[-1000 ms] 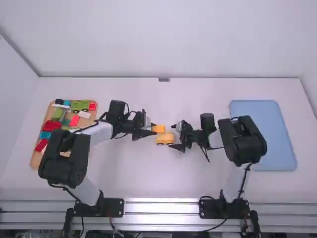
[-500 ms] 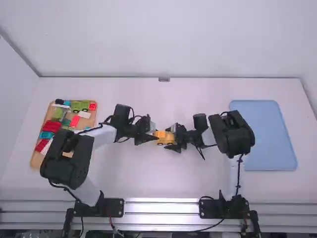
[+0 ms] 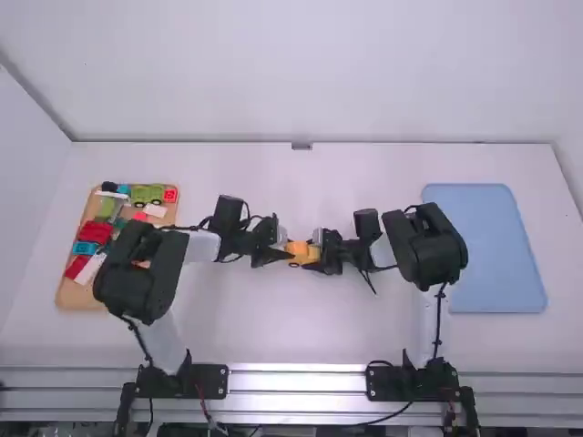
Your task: Assemble lego blocks to make yellow taxi
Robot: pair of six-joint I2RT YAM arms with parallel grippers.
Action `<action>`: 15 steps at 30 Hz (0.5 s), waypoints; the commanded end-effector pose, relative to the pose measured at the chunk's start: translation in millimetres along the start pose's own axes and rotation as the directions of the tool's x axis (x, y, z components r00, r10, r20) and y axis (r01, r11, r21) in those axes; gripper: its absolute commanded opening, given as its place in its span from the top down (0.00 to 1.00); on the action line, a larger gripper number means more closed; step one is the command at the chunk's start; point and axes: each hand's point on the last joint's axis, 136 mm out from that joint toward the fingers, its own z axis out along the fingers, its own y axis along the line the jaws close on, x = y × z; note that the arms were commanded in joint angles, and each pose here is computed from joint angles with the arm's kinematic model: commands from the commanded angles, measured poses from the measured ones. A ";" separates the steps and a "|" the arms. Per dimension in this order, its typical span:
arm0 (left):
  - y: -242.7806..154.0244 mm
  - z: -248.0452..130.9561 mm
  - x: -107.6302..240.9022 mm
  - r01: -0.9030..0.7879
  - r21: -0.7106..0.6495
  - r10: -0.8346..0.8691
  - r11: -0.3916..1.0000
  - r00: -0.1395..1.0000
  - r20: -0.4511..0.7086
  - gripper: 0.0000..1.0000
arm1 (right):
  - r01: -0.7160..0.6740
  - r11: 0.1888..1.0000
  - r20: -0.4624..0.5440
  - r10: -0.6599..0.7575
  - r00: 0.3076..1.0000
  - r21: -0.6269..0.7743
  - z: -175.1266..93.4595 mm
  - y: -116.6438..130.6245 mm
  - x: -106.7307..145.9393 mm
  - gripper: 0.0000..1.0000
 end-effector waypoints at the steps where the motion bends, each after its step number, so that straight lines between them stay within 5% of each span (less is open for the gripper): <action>1: -10.4 2.1 -3.3 0.019 0.047 -0.021 0.999 0.999 0.042 0.98 | -0.028 1.000 -0.031 0.028 0.999 0.002 1.4 0.2 9.5 0.54; 15: -13.5 10.3 6.0 0.047 0.083 -0.051 0.995 0.997 0.051 0.98 | -0.022 0.998 -0.060 0.018 0.998 -0.053 1.9 7.4 14.5 0.56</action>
